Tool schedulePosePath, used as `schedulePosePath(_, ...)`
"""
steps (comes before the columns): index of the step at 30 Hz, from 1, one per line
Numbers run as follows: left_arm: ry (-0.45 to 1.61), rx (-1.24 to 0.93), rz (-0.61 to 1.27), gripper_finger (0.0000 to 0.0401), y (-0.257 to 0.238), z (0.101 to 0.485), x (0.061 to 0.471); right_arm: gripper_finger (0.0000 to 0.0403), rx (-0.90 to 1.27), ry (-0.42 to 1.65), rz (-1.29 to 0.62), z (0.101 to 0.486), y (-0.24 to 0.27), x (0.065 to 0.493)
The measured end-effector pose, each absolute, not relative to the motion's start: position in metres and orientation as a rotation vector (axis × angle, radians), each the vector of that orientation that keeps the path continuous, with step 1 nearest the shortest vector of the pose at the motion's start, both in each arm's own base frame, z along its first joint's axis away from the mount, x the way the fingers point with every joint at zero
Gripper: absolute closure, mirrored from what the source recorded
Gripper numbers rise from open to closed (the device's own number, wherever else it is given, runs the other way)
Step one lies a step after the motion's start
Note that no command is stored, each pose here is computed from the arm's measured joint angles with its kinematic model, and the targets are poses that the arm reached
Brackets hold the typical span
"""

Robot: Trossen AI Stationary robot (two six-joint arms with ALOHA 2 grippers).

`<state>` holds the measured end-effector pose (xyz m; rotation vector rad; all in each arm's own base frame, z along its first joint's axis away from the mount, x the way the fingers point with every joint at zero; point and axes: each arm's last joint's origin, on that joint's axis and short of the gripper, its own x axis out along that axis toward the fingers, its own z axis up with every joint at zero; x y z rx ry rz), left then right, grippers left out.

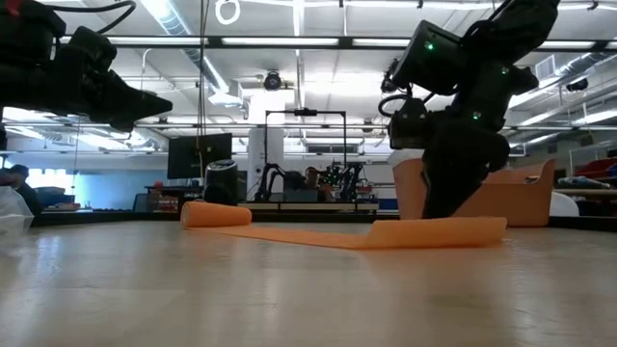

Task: Roll bandage
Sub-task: Roll the orange bandage

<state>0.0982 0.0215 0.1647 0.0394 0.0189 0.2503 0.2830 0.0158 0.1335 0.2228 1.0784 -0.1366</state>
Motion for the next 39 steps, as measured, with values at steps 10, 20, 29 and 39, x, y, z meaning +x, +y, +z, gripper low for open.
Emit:
schedulePosePath(10,0.018,0.039,0.250,0.0389,0.022,0.165,0.098,0.0399,0.188,1.097,-0.082,0.149,0.033,0.291)
schedulePosePath(20,0.018,0.039,0.250,0.0389,0.022,0.165,0.098,0.0401,0.118,1.046,0.023,0.193,0.083,0.307)
schedulePosePath(29,0.019,0.039,0.250,0.0389,0.021,0.165,0.098,0.0400,0.150,1.044,0.085,0.205,0.135,0.294)
schedulePosePath(39,0.018,0.039,0.250,0.0389,0.022,0.165,0.098,0.0396,0.179,1.089,0.152,0.201,0.163,0.280)
